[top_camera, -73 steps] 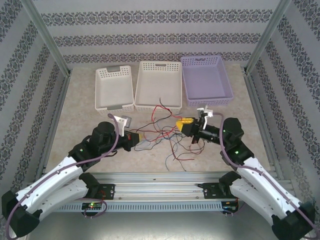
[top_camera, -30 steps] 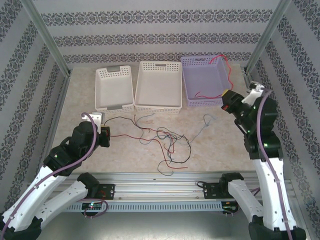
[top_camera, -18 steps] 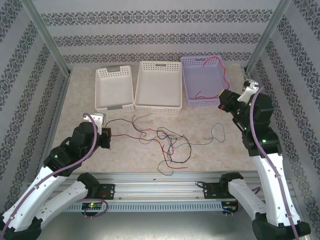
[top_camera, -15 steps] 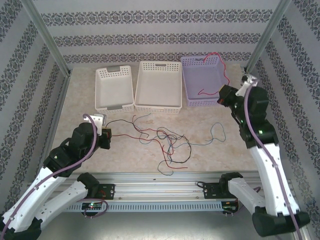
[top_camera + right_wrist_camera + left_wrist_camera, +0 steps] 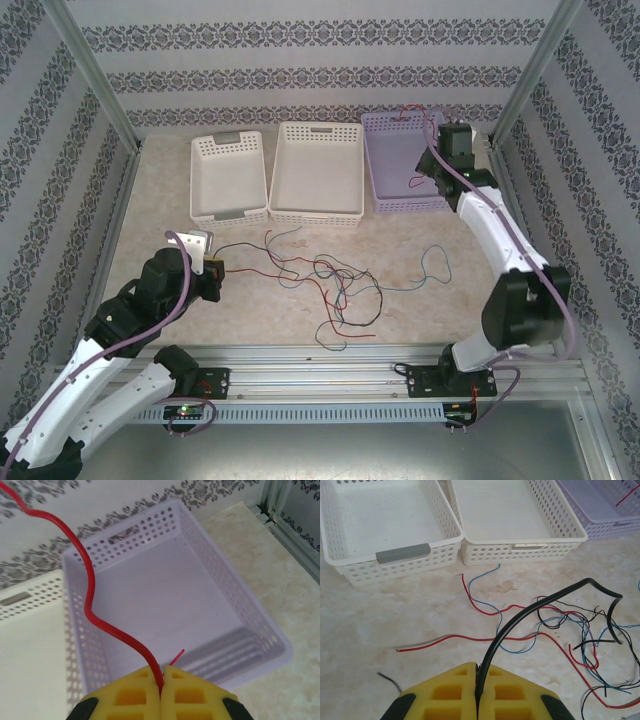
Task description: Untangle the cables
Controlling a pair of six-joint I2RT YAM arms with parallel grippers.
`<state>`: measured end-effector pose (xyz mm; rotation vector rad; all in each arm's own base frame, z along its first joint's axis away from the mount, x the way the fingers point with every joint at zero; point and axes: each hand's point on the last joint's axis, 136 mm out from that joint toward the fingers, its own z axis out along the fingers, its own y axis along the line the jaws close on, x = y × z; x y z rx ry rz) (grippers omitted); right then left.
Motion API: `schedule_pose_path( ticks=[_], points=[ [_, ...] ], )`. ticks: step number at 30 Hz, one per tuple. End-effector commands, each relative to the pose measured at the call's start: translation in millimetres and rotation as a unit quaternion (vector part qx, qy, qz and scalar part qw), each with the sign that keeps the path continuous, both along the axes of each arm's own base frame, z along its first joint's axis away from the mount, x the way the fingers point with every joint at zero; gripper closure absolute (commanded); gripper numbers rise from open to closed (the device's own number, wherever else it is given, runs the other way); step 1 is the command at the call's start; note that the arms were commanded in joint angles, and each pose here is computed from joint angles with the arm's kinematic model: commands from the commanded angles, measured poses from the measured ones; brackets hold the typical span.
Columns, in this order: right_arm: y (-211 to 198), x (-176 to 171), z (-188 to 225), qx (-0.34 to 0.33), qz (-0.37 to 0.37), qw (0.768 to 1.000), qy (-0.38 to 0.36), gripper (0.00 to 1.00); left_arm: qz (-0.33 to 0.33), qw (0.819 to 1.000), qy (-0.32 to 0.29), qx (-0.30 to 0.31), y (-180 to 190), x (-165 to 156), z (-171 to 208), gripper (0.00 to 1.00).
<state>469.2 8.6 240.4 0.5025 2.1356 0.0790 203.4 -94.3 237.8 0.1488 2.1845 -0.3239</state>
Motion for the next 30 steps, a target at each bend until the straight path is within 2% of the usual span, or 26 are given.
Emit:
schedule_pose_path(
  ticks=[1,8,15,22,24,30],
  points=[
    [-14,11,-7,-0.031,-0.019,0.999,0.018,1.0,-0.005,1.0,-0.016,-0.003,-1,3,5,1.0],
    [-23,26,-40,-0.035,-0.021,0.996,0.076,0.93,-0.009,1.0,-0.016,-0.005,-3,3,4,1.0],
    [-17,22,-38,-0.013,-0.014,0.997,0.075,0.59,-0.012,1.0,-0.017,-0.006,-4,3,5,1.0],
    [-5,5,11,0.005,-0.006,1.0,0.01,0.43,-0.015,1.0,-0.016,-0.008,-5,4,5,1.0],
    [1,-3,27,0.011,0.001,1.0,-0.006,0.41,-0.018,1.0,-0.02,-0.012,-7,4,8,1.0],
    [40,-52,64,0.027,0.053,0.995,-0.08,0.32,-0.027,0.997,-0.046,-0.049,-17,9,35,1.0]
  ],
)
